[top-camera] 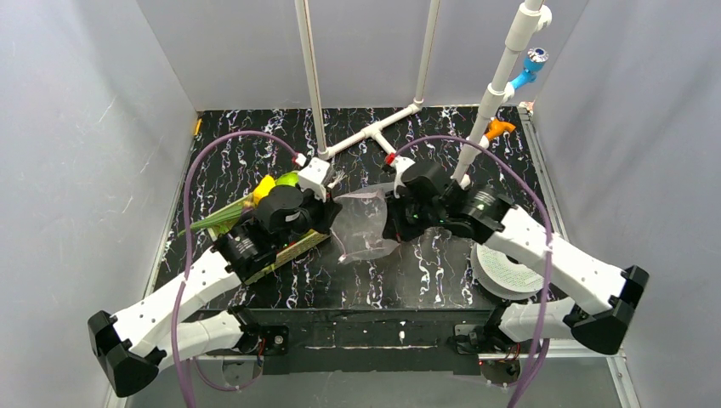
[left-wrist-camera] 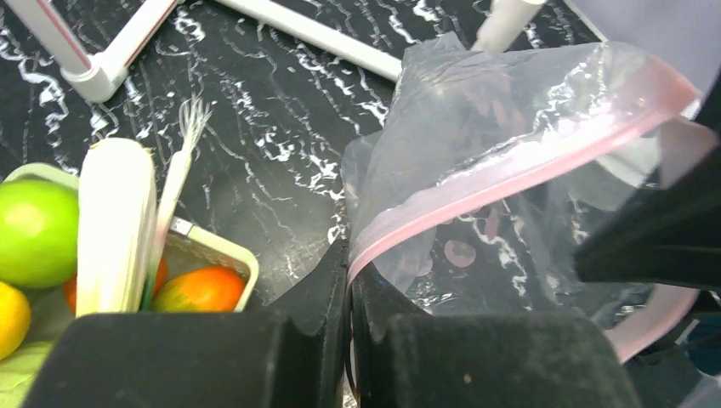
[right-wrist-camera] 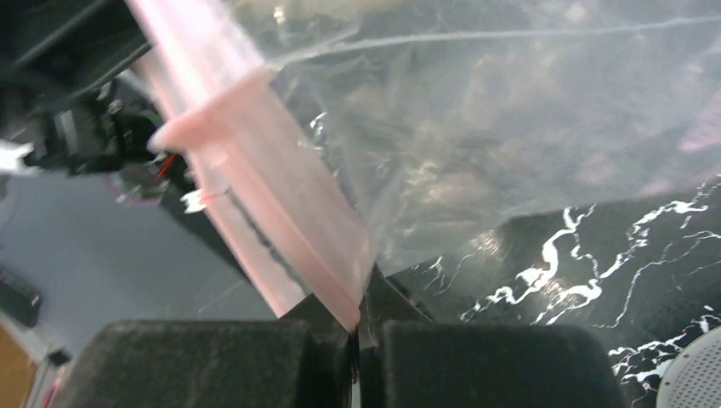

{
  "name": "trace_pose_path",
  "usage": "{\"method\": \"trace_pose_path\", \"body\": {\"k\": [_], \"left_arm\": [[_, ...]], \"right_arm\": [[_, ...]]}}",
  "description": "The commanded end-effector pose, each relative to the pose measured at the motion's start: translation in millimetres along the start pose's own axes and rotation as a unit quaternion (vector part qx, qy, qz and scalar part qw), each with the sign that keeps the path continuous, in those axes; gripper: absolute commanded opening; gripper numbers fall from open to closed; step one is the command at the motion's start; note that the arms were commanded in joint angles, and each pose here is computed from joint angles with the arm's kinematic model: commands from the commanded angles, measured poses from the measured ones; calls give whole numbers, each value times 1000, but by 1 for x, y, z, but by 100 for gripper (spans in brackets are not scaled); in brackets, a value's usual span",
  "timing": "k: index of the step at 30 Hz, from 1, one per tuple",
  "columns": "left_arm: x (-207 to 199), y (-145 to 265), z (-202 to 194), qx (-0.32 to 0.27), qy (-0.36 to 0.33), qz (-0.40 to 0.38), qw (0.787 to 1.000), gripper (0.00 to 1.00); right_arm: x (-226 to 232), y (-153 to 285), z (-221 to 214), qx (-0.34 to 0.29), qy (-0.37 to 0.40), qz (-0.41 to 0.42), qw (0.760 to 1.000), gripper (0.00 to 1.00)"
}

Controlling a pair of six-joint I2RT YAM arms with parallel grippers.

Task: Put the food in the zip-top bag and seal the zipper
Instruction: Open the zipper of the food storage bag at the center of the board.

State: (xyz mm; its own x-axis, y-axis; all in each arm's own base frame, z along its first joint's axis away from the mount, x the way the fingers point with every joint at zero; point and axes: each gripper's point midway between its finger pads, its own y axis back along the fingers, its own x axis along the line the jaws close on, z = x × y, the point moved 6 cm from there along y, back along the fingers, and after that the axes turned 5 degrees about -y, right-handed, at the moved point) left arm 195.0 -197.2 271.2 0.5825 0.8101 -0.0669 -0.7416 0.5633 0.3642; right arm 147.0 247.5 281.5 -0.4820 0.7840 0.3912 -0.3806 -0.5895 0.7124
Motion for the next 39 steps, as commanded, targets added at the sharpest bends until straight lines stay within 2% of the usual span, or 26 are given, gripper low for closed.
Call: {"method": "trace_pose_path", "body": {"k": [1, 2, 4, 7, 9, 12, 16, 20, 25, 31, 32, 33, 35, 37, 39], "left_arm": [[-14, 6, 9, -37, 0, -65, 997, 0], [-26, 7, 12, -35, 10, -110, 993, 0], [-51, 10, 20, -10, 72, -192, 979, 0], [-80, 9, 29, 62, 181, -267, 944, 0], [-94, 6, 27, 88, 217, -297, 926, 0], [-89, 1, 7, 91, 235, -243, 937, 0], [-48, -4, -28, 111, 235, -65, 963, 0], [-15, -4, -62, 141, 209, 69, 965, 0], [-12, -7, -84, 174, 206, 91, 959, 0], [-9, 0, -73, 155, 200, 91, 963, 0], [-8, 2, -71, 153, 193, 89, 965, 5], [-7, 4, -68, 151, 184, 86, 967, 15], [-4, 11, -64, 147, 165, 87, 972, 46], [2, 19, -59, 138, 148, 98, 974, 71], [10, 30, -54, 126, 127, 113, 977, 88]], "right_arm": [[26, 70, -1, 10, 28, 109, 994, 1], [27, 81, 2, 7, 30, 109, 994, 1], [22, 97, 6, 7, 36, 75, 996, 1], [7, 104, 9, 9, 44, 15, 999, 1], [3, 91, 8, 15, 49, 15, 999, 1], [4, 53, 11, 17, 34, 37, 999, 1], [-7, -7, 13, 35, 14, 2, 999, 1], [-15, -31, 7, 56, 10, -22, 998, 1], [-11, -22, 6, 27, 14, 7, 1000, 1], [-8, -19, 1, 7, 5, 42, 999, 1], [-8, -20, 0, 9, 4, 43, 999, 1], [-8, -21, -1, 10, 3, 44, 999, 1], [-8, -22, -3, 13, 2, 46, 999, 1], [-8, -22, -3, 13, 3, 47, 999, 1], [-8, -21, -4, 12, 3, 50, 999, 1]]}}
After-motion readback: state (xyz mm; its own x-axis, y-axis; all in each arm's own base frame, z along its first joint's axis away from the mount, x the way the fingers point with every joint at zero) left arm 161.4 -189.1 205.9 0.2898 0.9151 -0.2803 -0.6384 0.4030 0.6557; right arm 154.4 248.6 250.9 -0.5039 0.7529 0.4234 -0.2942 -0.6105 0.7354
